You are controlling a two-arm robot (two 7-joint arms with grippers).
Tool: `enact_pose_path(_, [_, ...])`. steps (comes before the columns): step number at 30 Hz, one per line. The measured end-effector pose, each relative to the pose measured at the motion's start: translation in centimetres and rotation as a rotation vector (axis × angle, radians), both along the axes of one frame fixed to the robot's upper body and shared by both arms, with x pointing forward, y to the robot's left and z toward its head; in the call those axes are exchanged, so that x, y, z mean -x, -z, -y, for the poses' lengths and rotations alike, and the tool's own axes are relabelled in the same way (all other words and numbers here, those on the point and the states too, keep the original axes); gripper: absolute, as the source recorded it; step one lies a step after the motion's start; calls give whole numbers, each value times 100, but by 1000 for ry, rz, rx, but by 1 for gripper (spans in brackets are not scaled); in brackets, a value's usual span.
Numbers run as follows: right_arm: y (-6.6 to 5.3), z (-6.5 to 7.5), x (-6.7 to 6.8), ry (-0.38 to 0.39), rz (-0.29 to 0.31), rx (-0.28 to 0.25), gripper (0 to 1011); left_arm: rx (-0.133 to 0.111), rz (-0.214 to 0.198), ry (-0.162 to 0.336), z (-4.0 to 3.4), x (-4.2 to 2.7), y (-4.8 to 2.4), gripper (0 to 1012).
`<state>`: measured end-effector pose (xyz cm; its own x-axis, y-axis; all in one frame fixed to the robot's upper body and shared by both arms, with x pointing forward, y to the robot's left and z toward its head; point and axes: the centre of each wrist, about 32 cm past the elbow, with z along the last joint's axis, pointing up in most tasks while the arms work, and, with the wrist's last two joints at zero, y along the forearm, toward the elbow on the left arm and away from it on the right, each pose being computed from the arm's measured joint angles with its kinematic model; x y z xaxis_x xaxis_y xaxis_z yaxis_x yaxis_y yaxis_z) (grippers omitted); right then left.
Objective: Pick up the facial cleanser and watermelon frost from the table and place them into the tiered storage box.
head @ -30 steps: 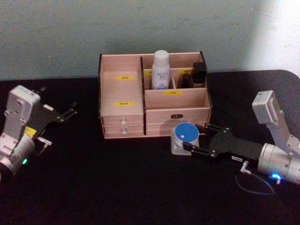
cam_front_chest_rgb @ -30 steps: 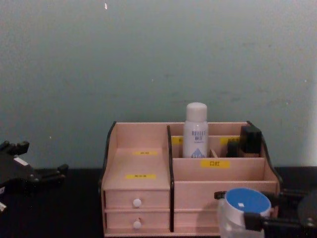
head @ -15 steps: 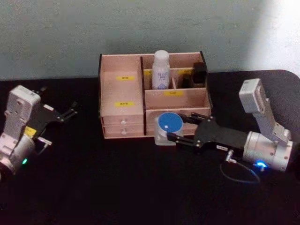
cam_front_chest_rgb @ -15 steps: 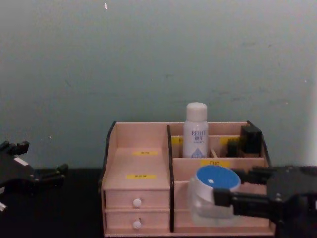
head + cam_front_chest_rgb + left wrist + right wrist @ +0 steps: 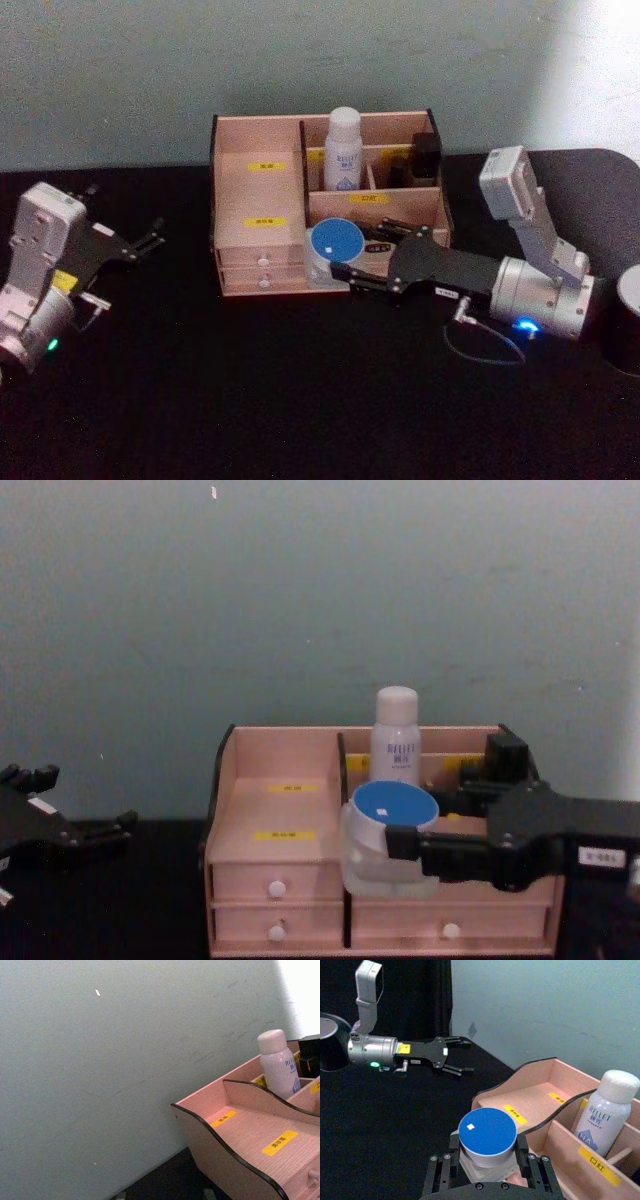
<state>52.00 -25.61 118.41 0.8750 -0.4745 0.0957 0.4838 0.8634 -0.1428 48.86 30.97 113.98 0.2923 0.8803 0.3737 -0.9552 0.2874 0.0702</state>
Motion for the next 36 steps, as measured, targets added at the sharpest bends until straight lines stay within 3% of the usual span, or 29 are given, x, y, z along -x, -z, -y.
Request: enact_pose_path(36, [-88,-403,-582,-74,34,6,674,0,0,0,0,0,0,1001])
